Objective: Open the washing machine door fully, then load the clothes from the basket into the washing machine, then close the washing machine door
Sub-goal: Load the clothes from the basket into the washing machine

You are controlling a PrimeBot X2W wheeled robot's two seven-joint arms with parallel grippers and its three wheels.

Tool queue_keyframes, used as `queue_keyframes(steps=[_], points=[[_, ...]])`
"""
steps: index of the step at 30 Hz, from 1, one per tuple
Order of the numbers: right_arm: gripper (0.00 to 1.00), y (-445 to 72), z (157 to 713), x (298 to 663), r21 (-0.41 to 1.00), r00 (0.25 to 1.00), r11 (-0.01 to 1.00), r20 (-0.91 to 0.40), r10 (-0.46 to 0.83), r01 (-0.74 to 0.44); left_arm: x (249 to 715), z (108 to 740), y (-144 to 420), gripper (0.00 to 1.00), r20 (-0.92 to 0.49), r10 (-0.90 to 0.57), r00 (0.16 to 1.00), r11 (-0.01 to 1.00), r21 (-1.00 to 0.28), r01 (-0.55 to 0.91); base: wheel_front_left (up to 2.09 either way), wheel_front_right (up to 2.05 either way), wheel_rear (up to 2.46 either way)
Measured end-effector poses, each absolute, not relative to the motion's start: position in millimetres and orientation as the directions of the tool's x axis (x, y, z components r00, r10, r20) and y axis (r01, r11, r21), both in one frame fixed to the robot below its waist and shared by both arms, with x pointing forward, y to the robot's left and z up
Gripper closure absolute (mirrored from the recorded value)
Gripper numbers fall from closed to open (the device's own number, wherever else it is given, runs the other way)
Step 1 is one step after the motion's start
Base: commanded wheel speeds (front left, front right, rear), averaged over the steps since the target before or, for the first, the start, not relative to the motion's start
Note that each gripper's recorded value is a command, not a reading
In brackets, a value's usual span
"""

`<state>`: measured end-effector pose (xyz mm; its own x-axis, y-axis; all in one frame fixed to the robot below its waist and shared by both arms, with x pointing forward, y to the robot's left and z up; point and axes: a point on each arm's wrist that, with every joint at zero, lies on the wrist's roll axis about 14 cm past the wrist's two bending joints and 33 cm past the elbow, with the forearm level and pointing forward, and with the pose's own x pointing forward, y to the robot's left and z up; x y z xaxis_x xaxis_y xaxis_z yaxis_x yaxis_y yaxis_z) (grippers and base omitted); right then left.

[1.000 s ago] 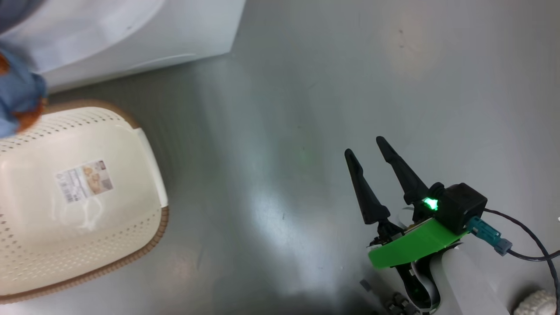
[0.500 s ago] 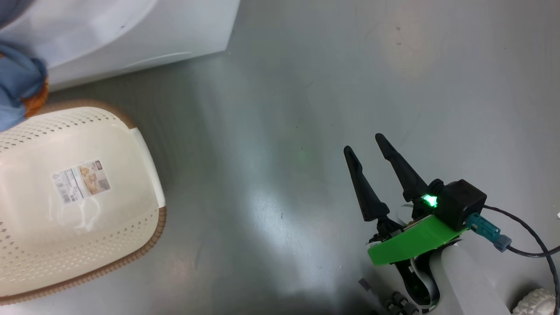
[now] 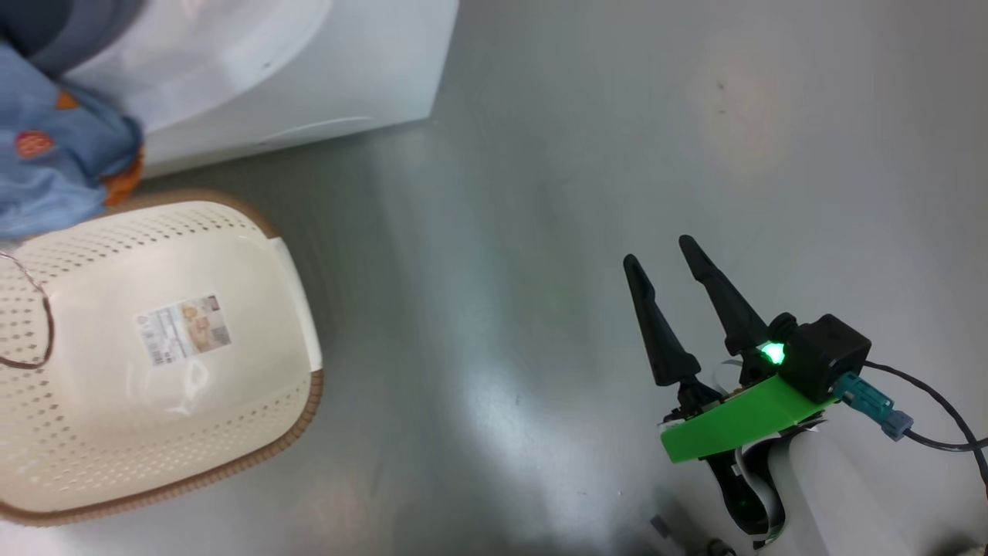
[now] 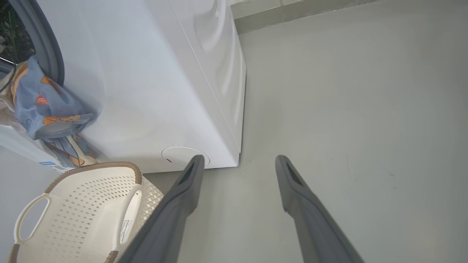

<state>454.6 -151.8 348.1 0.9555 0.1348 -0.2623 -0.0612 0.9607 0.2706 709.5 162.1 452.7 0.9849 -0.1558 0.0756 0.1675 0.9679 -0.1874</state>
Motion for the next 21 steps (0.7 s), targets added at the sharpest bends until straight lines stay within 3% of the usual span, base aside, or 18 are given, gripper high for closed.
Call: queue_keyframes(steps=[21], points=[[0.0,-140.3,359.9,467.5,0.283,0.964,0.954,-0.214,0.16,-0.095,635.8,454.7,176.3,0.0,0.107,-0.152,0.983,0.956,-0.236,0.173,0.0,0.0,0.0]])
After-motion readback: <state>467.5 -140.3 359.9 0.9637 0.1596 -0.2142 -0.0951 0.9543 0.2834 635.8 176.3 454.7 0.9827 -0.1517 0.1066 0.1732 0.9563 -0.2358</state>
